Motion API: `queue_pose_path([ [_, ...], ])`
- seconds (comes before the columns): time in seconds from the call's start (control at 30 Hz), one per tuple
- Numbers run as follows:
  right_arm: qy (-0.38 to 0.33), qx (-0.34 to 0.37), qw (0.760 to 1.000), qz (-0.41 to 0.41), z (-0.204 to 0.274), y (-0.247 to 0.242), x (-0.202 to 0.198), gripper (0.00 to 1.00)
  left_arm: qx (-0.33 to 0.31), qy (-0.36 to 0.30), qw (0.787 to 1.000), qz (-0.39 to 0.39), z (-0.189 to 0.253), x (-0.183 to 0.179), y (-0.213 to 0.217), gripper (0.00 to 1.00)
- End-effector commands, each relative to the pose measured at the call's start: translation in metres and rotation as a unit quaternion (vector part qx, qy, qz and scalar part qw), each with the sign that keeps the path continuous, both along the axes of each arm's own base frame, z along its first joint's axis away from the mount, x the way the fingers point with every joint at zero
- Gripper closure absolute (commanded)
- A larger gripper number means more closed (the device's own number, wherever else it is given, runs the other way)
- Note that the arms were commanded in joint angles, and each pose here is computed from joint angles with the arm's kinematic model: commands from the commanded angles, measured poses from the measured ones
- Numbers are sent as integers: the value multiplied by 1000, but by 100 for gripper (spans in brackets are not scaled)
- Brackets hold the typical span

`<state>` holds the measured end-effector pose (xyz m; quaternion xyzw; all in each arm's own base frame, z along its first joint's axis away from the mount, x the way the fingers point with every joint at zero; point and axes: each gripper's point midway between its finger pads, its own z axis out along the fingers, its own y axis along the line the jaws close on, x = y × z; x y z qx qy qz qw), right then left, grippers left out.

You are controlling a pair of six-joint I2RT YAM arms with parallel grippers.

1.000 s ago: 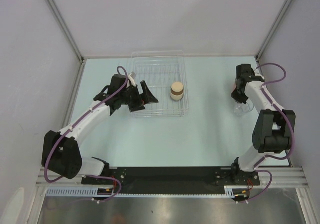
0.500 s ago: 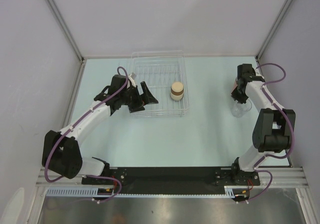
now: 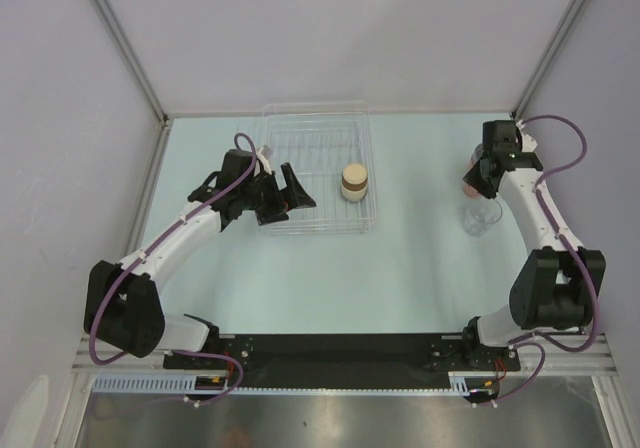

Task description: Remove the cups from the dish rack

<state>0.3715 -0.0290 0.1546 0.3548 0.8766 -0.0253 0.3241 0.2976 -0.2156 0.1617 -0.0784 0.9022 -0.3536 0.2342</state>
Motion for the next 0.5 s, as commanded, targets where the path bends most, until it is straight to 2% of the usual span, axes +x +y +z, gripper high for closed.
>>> queue_pose_path([
  [0.0, -120, 19, 991, 55, 89, 33, 9, 58, 15, -69, 998, 3, 32, 19, 5, 0],
  [0.13, -188, 36, 976, 99, 143, 63, -3, 44, 91, -112, 990, 0, 42, 36, 8, 0],
  [0.17, -201, 44, 972, 116, 153, 75, -7, 37, 137, -113, 984, 13, 37, 40, 16, 0],
  [0.2, -214, 55, 966, 133, 162, 85, -11, 34, 156, -143, 977, 3, 54, 49, 10, 0],
  [0.27, -239, 69, 956, 156, 179, 99, -22, 29, 197, -128, 972, -31, 39, 50, -8, 0],
  [0.3, -244, 82, 949, 183, 184, 115, -28, 28, 221, -149, 964, -18, 53, 65, -10, 0],
  [0.33, -255, 89, 943, 193, 192, 121, -34, 28, 241, -135, 960, -35, 38, 67, -21, 0],
  [0.4, -259, 104, 935, 220, 197, 140, -45, 28, 248, -153, 956, -37, 50, 82, -35, 0],
  [0.47, -267, 112, 925, 244, 201, 152, -56, 28, 258, -137, 955, -54, 33, 90, -50, 0],
])
